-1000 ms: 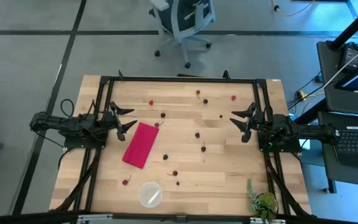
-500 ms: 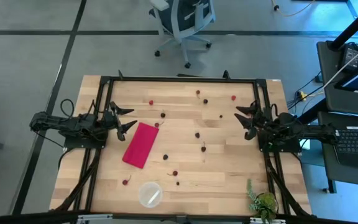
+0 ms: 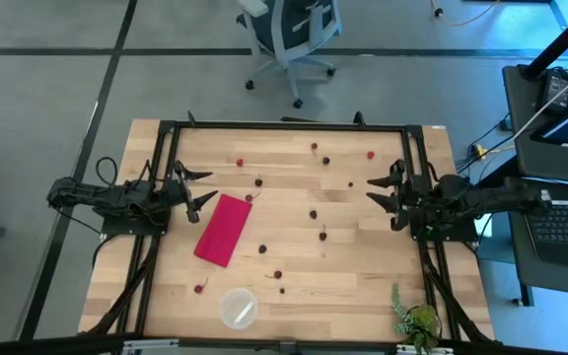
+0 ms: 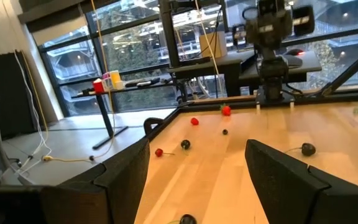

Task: Pick and placing Produce into tupperware
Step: Put the blueberries into the transparent bin

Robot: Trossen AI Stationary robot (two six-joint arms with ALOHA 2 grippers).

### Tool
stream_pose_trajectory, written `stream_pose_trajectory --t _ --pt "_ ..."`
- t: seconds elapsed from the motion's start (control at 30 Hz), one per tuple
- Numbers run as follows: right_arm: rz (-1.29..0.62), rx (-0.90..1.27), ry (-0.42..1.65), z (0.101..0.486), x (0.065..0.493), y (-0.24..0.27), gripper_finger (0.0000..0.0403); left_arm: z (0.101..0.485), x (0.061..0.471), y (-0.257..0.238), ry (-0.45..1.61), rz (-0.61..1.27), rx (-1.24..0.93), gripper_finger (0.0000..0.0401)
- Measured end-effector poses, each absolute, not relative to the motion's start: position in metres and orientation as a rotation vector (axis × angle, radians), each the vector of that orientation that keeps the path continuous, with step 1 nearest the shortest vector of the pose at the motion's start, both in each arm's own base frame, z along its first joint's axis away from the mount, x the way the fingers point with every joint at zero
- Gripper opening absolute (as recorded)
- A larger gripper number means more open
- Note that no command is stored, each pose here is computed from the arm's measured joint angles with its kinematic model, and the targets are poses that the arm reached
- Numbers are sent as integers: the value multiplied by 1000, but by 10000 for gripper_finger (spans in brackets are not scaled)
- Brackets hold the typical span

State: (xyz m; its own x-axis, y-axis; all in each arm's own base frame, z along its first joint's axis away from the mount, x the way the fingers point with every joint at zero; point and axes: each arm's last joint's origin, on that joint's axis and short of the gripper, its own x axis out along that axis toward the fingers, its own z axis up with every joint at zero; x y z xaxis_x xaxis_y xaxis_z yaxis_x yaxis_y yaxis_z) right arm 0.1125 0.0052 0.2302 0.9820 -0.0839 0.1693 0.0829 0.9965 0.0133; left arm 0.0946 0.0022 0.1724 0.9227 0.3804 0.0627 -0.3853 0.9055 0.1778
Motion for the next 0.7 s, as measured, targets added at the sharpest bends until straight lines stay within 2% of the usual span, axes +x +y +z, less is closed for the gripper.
stream_pose_trajectory --t 0.17,0.27,0.5,0.7 --pt "16 -83 -3 252 146 21 168 173 95 2 -27 396 191 260" --pt "63 -115 151 253 172 32 168 172 95 2 -28 396 187 260" --pt "119 -100 458 221 226 60 168 173 95 2 -50 379 82 260" --pt "128 -103 626 187 252 74 168 173 95 2 -70 375 -20 260"
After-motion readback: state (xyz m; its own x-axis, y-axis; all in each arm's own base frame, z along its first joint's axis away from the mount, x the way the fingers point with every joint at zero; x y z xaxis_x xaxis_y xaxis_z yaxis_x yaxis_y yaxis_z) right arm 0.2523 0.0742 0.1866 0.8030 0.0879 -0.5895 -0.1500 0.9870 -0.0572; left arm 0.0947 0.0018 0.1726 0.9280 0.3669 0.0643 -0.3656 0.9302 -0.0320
